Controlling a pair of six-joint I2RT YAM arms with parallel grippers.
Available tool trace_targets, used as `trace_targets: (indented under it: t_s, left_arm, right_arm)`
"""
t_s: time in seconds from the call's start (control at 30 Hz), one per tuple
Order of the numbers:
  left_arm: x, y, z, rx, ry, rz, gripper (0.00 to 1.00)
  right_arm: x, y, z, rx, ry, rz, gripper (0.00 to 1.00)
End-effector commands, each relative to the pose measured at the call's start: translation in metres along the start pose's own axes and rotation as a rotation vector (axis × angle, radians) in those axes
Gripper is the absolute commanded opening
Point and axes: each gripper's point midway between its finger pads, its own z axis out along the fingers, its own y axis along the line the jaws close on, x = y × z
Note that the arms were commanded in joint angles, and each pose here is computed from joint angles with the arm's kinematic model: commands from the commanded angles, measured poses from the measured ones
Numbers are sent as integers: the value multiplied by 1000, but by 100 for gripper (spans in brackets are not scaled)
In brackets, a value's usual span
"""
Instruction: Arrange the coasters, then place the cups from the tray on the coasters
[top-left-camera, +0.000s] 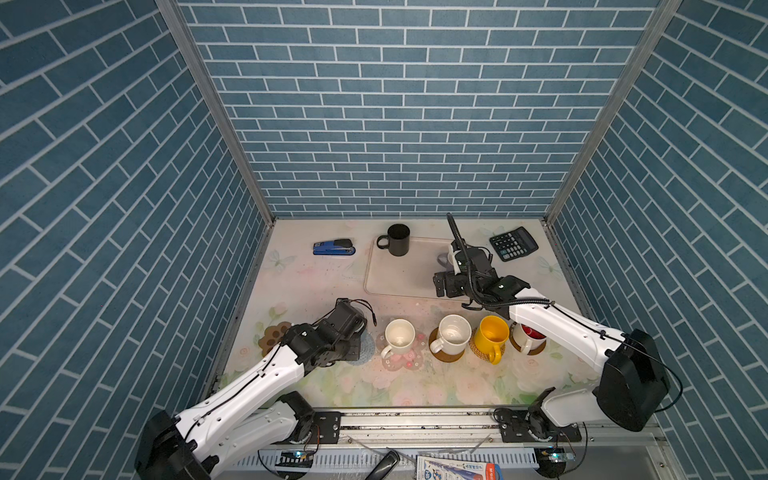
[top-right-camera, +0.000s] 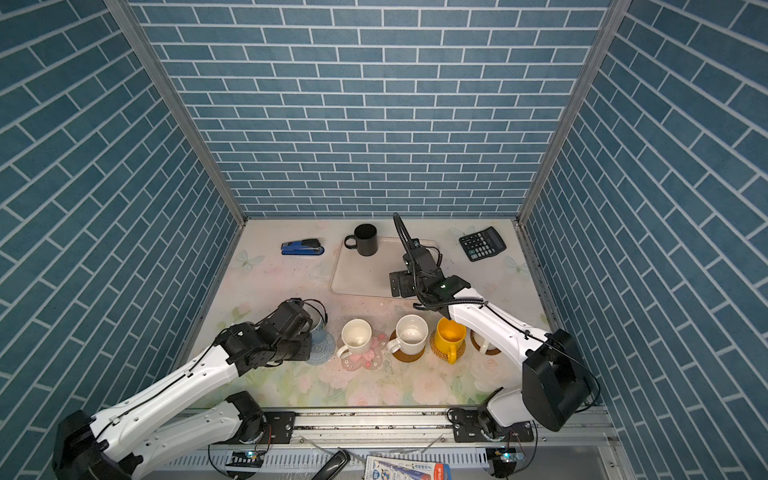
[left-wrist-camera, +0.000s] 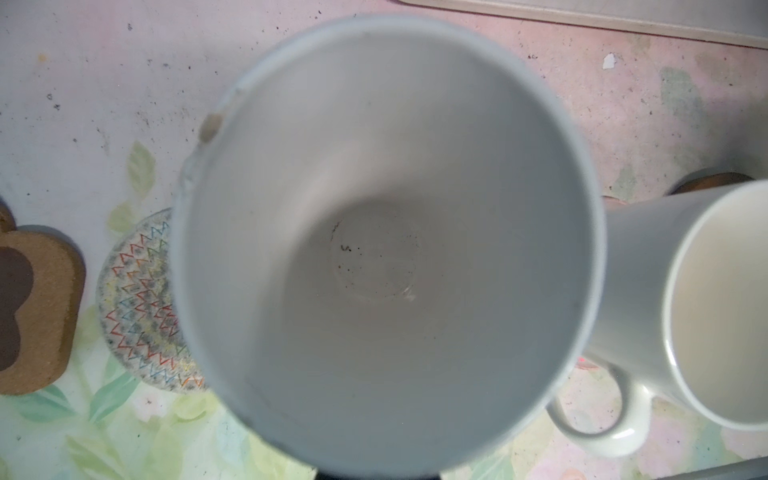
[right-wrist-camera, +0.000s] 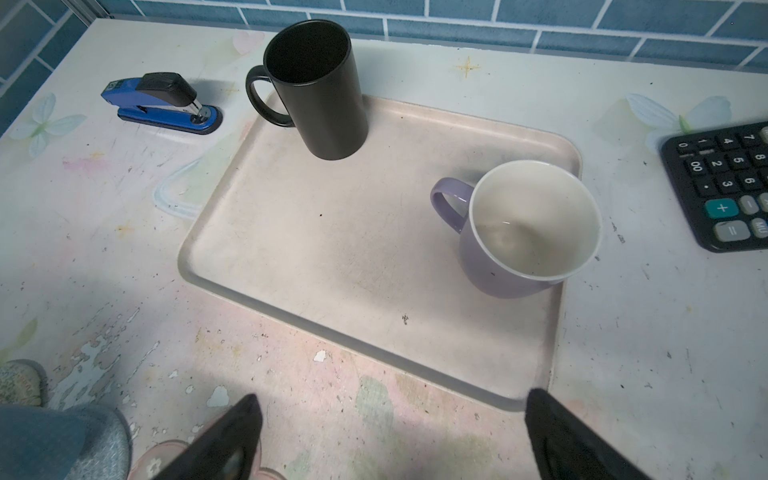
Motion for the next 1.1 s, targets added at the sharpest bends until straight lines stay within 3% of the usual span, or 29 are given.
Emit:
trace_targets:
  t_s: [0.0,0.77,1.07]
  left_arm:
    - [-2,4,-1,-35,-18,-5,0]
    - [21,1,13,-10,45,-20,0]
    - [8,-9,2,30,2,-33,0]
  right_arm:
    - [-17,4,-5,8,-27,-35,99]
    - [-9,-3,1,38,-24,-49,99]
    - [-6,-4,3,41,-19,-50,99]
